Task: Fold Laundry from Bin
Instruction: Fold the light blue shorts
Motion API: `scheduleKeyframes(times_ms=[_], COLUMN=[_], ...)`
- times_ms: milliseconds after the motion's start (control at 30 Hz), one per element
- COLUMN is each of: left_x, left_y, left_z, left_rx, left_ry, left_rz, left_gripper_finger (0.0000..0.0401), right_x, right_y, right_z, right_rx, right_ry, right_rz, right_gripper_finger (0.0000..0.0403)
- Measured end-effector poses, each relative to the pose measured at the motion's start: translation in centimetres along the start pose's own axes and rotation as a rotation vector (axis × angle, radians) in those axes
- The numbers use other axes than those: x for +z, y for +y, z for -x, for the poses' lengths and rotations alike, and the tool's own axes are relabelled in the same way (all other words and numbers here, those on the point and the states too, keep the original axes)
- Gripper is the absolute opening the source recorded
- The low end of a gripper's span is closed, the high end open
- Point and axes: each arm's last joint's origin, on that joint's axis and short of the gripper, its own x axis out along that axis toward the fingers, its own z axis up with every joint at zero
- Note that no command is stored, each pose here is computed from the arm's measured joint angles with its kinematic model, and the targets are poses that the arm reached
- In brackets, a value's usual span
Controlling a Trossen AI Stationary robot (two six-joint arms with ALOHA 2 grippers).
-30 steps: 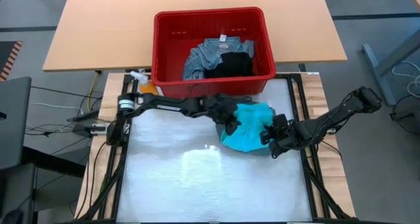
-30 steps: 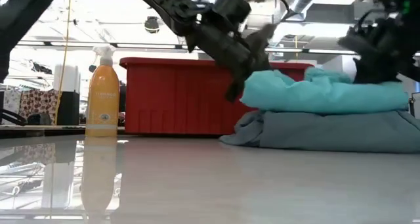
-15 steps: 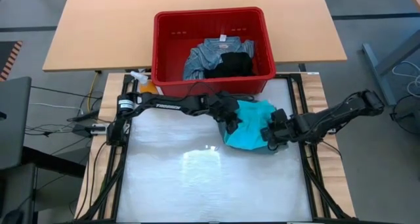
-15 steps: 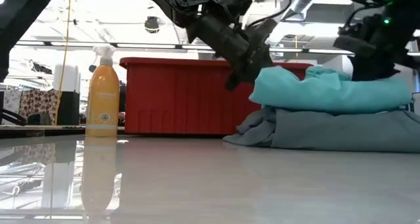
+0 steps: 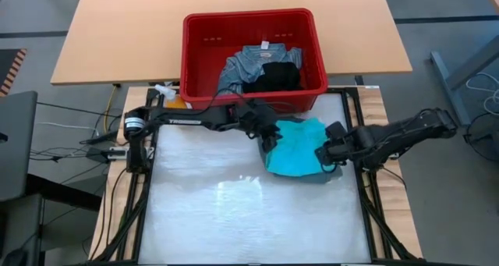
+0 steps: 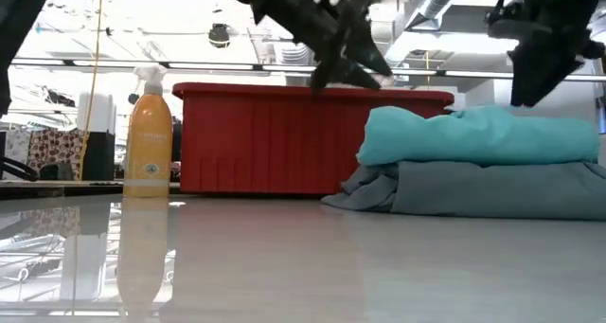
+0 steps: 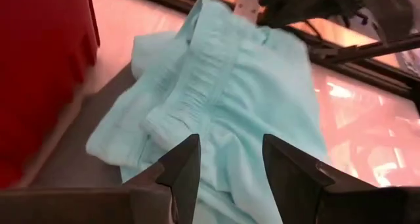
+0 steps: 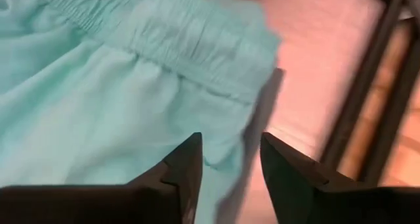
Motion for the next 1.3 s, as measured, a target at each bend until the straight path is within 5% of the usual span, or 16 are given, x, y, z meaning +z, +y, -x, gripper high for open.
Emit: scheduleKeyframes(times_ms=[167, 333, 667, 867, 1100, 1300], left_x=[0.4, -1.7, -4.2, -4.3, -4.5, -4.5], left_y=[-1.8, -2.3, 0.0, 0.9, 1.2, 1.2], left_z=[0.6, -2.5, -6.5, -6.1, -6.1, -5.9], left_rx=[-0.019, 0.004, 0.168, 0.291, 0.299, 0.319], left_ry=[-0.044, -0.017, 0.004, 0.054, 0.079, 0.088], left_rz=[-0.073, -0.173, -0.266, -0.307, -0.314, -0.315], left_gripper_finger=[0.0153, 0.0153, 0.0153, 0.0153, 0.0153, 0.0153], right_x=[1.3, 1.7, -0.5, -0.8, -1.2, -0.4], right_y=[-0.8, 1.6, 3.2, 1.9, 1.3, 2.0], right_z=[2.4, 2.7, -4.0, -7.4, -10.6, -10.8], right_rx=[-0.012, 0.208, 0.149, 0.05, -0.005, -0.008], right_ry=[-0.007, -0.258, -0.498, -0.473, -0.359, -0.33], right_rz=[0.032, 0.096, 0.008, -0.054, -0.074, 0.017], right_gripper_finger=[0.0198, 0.0189, 0.0016, 0.0025, 0.0018, 0.0022])
